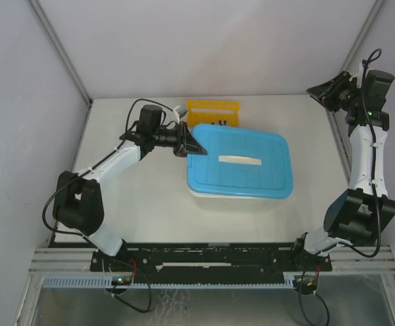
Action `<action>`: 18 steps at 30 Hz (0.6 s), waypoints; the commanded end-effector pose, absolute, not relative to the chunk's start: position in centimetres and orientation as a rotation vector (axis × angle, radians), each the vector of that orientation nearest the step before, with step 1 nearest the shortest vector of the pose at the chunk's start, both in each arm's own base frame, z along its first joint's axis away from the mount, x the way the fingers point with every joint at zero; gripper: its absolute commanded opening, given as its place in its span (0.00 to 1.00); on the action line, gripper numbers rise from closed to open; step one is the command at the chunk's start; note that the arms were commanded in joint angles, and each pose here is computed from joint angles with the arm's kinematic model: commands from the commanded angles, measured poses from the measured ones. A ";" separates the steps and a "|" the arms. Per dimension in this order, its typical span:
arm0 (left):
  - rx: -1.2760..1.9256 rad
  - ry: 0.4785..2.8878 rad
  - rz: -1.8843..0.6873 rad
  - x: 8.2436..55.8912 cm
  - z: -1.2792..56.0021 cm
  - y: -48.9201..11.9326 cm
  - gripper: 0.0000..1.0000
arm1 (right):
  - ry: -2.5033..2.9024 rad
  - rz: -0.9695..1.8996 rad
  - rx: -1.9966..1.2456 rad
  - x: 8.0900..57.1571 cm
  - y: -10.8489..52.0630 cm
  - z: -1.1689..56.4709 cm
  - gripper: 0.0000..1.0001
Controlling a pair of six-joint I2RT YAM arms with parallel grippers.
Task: Organize the chemistry lab equipment
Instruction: Close the lid of the storage box.
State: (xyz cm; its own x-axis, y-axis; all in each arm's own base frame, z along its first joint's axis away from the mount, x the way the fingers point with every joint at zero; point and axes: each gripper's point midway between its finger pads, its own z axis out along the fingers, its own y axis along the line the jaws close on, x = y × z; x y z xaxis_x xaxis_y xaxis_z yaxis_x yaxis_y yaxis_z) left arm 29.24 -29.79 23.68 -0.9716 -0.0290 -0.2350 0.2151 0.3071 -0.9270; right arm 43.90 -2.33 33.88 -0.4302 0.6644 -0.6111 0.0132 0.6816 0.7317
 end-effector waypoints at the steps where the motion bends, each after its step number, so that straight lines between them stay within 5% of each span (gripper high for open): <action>1: 0.237 2.414 -1.657 28.5 22.7 -29.4 0.00 | 1.850 0.799 0.451 43.1 -1.4 35.8 0.29; 11: 0.205 2.448 -1.598 28.6 21.8 -29.0 0.01 | 1.872 0.789 0.418 42.5 -0.4 35.5 0.29; 18: 0.192 2.445 -1.562 28.5 21.9 -28.6 0.30 | 1.878 0.799 0.404 42.4 0.1 35.4 0.29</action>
